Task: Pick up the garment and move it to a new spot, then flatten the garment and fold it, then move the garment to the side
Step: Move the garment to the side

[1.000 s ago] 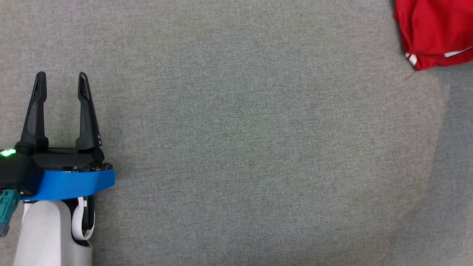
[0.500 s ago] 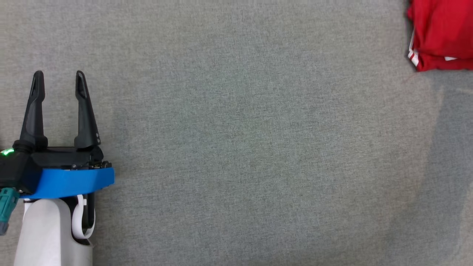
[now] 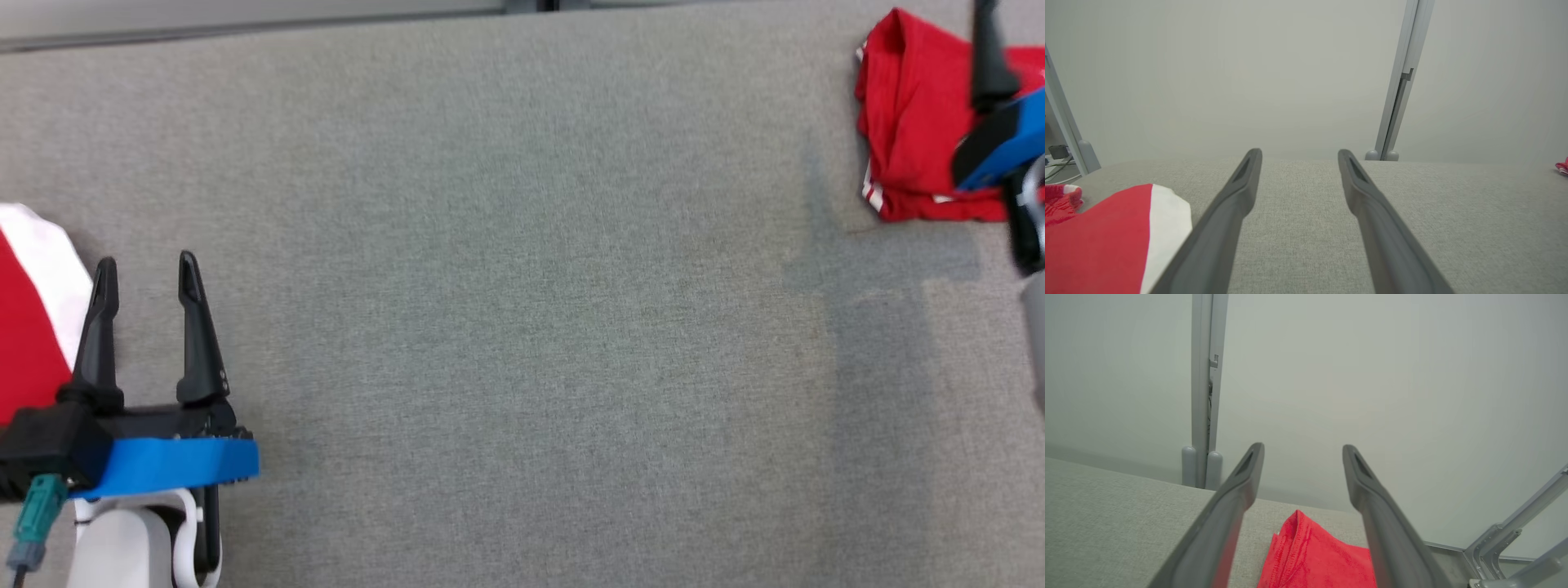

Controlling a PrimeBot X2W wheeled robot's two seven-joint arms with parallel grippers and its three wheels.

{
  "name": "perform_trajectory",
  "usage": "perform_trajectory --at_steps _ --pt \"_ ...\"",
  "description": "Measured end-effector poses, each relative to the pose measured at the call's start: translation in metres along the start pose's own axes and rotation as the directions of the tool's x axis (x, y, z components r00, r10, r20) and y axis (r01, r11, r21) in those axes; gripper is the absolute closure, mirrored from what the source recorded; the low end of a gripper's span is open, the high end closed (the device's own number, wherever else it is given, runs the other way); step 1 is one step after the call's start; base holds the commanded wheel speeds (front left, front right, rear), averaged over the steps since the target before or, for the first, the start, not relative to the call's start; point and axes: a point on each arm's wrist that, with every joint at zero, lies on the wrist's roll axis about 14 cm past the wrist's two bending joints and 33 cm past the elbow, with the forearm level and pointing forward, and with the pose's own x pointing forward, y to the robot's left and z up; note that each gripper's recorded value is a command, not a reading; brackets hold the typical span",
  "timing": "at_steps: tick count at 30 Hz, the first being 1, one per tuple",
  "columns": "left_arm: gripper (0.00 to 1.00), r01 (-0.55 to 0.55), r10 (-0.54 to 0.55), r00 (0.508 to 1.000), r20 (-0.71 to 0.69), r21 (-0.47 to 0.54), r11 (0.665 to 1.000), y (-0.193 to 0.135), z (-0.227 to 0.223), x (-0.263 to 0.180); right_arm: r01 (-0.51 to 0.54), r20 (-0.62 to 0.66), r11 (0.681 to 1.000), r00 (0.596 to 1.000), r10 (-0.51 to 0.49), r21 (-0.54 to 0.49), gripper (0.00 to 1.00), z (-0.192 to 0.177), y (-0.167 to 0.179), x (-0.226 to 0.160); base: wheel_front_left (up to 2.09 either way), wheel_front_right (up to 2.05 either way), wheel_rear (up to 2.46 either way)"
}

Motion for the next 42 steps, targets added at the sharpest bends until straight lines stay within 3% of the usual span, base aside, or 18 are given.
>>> perform_trajectory --at_steps 8,14,32,42 --pt "0.0 -0.054 0.054 0.999 0.007 0.002 0.999 0.011 0.015 -0.035 -0.154 0.081 0.98 0.986 0.144 0.129 0.0 0.023 0.076 -0.034 0.0 0.0 0.0" --pt "0.0 -0.081 0.081 0.997 0.015 -0.004 0.997 0.015 0.023 -0.056 -0.211 0.114 0.953 0.975 0.189 0.22 0.0 0.026 0.105 -0.07 0.0 0.0 0.0" --pt "0.0 -0.083 0.083 0.996 0.014 -0.014 0.996 0.008 0.028 -0.095 -0.164 0.053 0.906 0.986 0.155 0.39 0.0 -0.003 0.117 -0.165 0.0 0.0 0.0" --pt "0.0 -0.091 0.091 0.996 -0.003 -0.023 0.996 0.008 0.023 -0.106 -0.12 0.016 0.907 0.992 0.124 0.404 0.0 -0.007 0.112 -0.197 0.0 0.0 0.0"
